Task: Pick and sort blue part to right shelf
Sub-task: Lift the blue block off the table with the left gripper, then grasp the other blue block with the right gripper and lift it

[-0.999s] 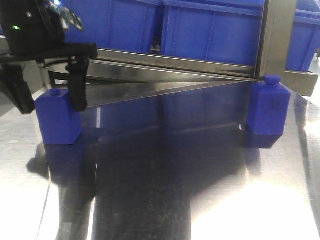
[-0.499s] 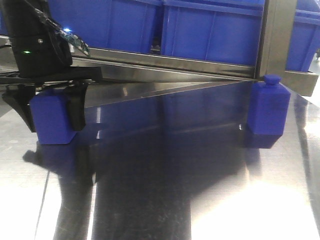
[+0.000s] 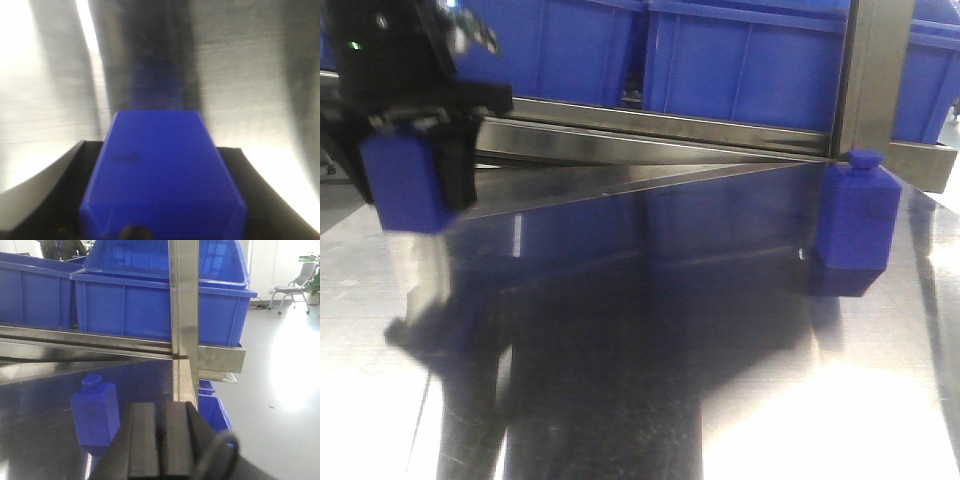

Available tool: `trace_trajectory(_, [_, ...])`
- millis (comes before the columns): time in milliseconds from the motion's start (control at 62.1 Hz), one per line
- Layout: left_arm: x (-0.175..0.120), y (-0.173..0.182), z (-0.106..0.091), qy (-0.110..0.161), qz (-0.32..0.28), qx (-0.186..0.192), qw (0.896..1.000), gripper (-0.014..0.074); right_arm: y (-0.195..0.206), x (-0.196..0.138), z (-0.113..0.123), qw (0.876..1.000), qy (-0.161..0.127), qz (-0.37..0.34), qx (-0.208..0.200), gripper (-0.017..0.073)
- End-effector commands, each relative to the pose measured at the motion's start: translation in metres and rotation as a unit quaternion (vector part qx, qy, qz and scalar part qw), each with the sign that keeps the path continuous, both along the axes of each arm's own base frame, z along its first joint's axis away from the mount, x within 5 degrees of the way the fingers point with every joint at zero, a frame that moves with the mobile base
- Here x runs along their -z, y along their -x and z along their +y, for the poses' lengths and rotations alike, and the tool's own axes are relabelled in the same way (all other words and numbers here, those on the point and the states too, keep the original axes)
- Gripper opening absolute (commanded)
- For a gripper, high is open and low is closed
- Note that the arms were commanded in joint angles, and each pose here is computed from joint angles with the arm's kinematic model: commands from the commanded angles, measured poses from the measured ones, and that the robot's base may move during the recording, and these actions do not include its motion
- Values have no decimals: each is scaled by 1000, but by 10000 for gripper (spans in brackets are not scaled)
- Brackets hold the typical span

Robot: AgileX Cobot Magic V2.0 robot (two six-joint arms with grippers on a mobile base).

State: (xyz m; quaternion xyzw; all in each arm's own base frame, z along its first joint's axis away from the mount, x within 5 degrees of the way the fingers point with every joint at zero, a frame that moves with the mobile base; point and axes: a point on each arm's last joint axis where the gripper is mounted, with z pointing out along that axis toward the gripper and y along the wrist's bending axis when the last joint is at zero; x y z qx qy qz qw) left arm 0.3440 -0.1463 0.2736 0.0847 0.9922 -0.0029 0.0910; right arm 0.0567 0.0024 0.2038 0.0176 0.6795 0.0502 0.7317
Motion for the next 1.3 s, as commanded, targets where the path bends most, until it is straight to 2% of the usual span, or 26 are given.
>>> trace_trajectory(0, [-59,29,4,-18,-90,30,995,294,5,-17,1,998,1,-68,-4,37])
trace_trajectory(64, [-76,46,6,-9,-134,37,990,294,5,-17,1,998,1,-68,-4,37])
trace_trajectory(161, [-95,70,9,24,-195,55,979,294,5,-17,1,998,1,-68,-4,37])
trace_trajectory(306, [-119,114,28,76,-289,67,952,294,5,-17,1,998,1,-68,-4,37])
trace_trajectory(403, [-122,140,43,100,-339,72,932,294,5,-17,1,998,1,-68,-4,37])
trace_trajectory(467, [-125,164,56,119,-385,76,912,294,5,-18,1,998,1,-69,-4,37])
trace_trajectory(548, [-128,196,73,149,-445,79,879,294,6,-24,1,997,0,-76,-4,37])
trace_trajectory(644, [-122,223,88,166,-499,85,846,294,9,-35,0,997,0,-79,-1,37])
trace_trajectory(693, [-119,240,98,175,-532,88,824,294,10,-40,0,997,0,-77,0,37])
trace_trajectory(838, [-102,276,118,199,-586,89,781,294,16,-63,-1,997,-1,-76,5,37])
trace_trajectory(918, [-93,291,126,209,-607,88,762,294,18,-79,-2,997,-1,-75,7,39])
trace_trajectory(967, [-89,301,131,216,-622,86,748,294,18,-93,-2,997,-1,-74,8,40])
trace_trajectory(999, [-86,309,136,223,-637,85,733,294,17,-106,-2,998,-2,-67,8,41])
trace_trajectory(1047, [-85,315,139,228,-648,84,722,294,14,-120,-2,998,-2,-59,6,54])
trace_trajectory(1096, [-83,319,141,230,-654,83,716,294,10,-134,-1,999,-6,-45,-2,97])
trace_trajectory(1160, [-83,321,143,229,-657,83,713,294,2,-153,1,999,-18,-28,-21,195])
trace_trajectory(1289, [-83,320,143,223,-660,85,712,294,-21,-187,12,996,-33,24,-74,500])
